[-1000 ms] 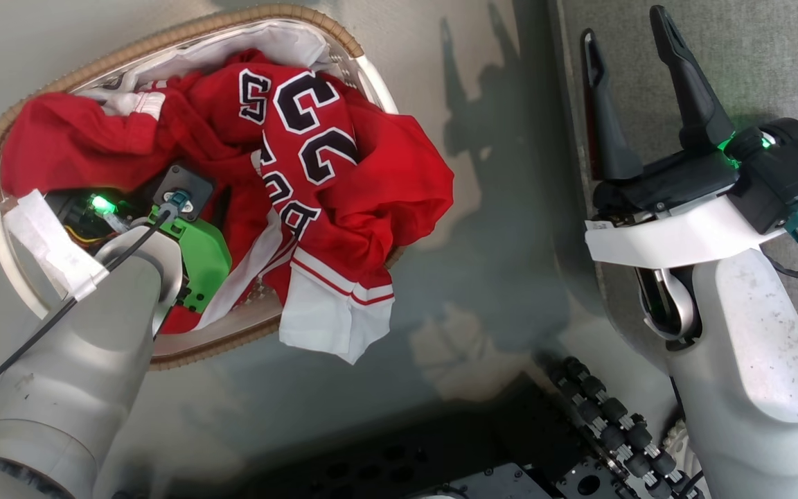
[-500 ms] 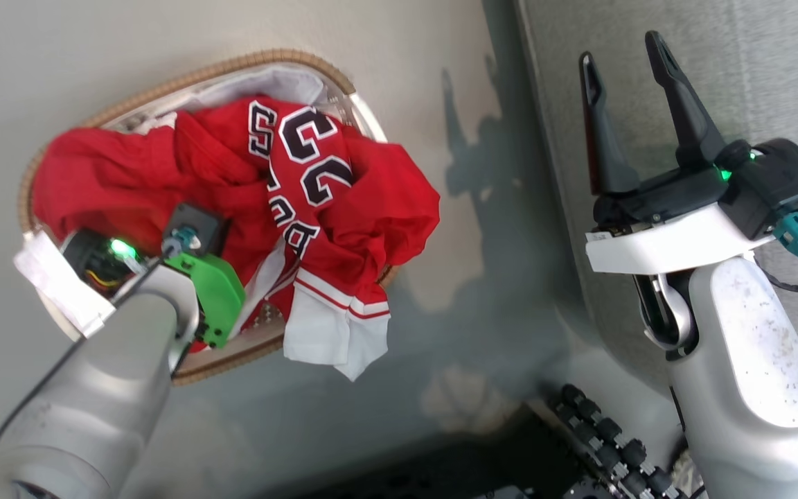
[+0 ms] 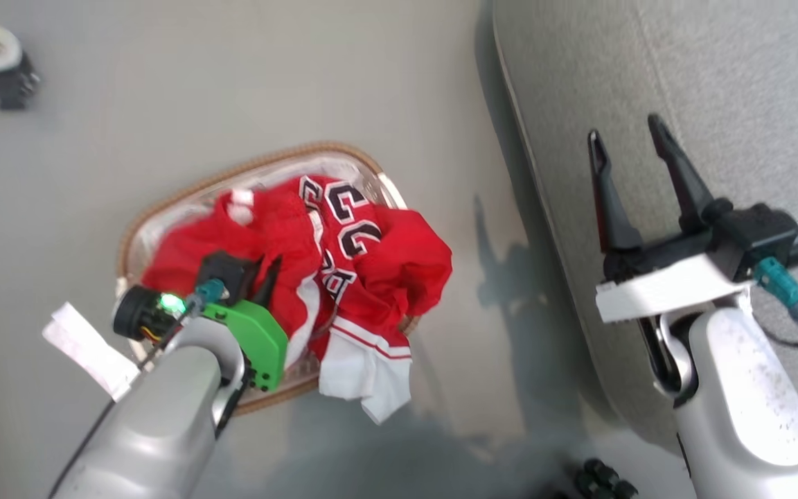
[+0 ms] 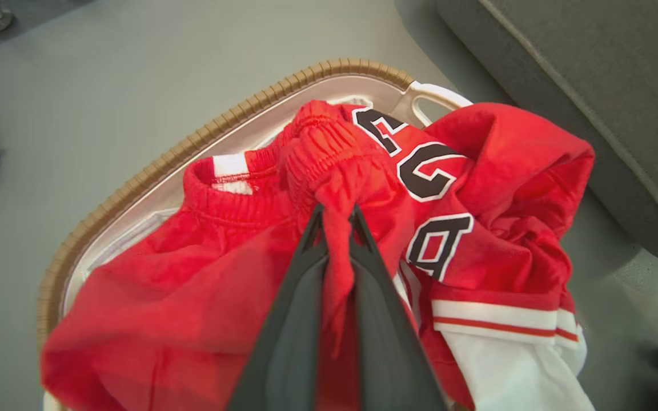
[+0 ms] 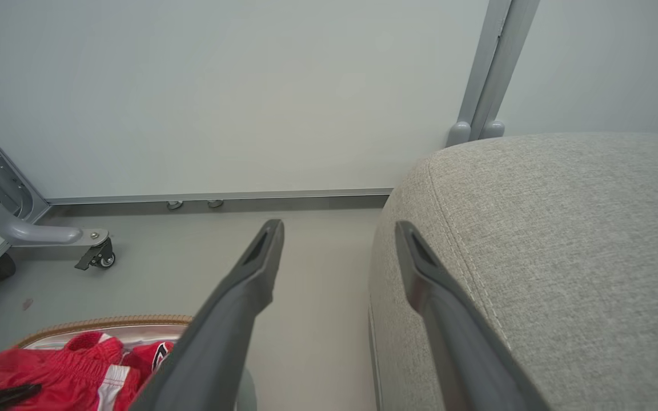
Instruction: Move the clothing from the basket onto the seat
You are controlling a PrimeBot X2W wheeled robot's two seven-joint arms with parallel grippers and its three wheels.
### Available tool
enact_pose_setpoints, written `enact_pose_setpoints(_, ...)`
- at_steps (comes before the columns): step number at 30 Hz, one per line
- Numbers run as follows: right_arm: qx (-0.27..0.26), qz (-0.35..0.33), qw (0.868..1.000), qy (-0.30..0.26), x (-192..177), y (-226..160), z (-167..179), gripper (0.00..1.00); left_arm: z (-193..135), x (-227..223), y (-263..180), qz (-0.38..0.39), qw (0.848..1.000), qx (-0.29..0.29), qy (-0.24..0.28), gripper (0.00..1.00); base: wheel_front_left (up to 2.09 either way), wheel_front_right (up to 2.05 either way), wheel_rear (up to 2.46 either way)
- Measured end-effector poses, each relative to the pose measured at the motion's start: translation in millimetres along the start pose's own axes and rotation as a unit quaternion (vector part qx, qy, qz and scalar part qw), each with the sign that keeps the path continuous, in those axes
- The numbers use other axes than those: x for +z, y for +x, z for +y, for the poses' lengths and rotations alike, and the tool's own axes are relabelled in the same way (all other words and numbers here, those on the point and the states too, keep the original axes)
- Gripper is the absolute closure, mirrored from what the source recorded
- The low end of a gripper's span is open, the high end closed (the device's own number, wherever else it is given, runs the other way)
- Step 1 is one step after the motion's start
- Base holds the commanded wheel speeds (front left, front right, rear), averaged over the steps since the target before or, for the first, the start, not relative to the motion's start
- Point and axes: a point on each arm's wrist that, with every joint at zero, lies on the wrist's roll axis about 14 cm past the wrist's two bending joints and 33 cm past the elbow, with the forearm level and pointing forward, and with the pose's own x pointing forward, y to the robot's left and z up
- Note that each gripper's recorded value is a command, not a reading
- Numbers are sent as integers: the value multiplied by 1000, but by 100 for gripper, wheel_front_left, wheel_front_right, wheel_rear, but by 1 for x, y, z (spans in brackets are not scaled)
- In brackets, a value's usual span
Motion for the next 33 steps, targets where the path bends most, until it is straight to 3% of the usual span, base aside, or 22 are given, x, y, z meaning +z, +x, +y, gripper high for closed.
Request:
enact_pose_setpoints(9,11,-23,1000,12,30,-26,15,0,-16,65,-48,-110,994,27,6,100,0,0,0)
enact_pose_setpoints(16,23,-37,999,19,48,-48,28,0,-30,116,-89,-205,978,49,6,100,0,0,0)
enact_pose_setpoints(33,64,-44,997,26,60,-106,62,0,-72,219,-195,-408,910,61,35,100,0,0,0)
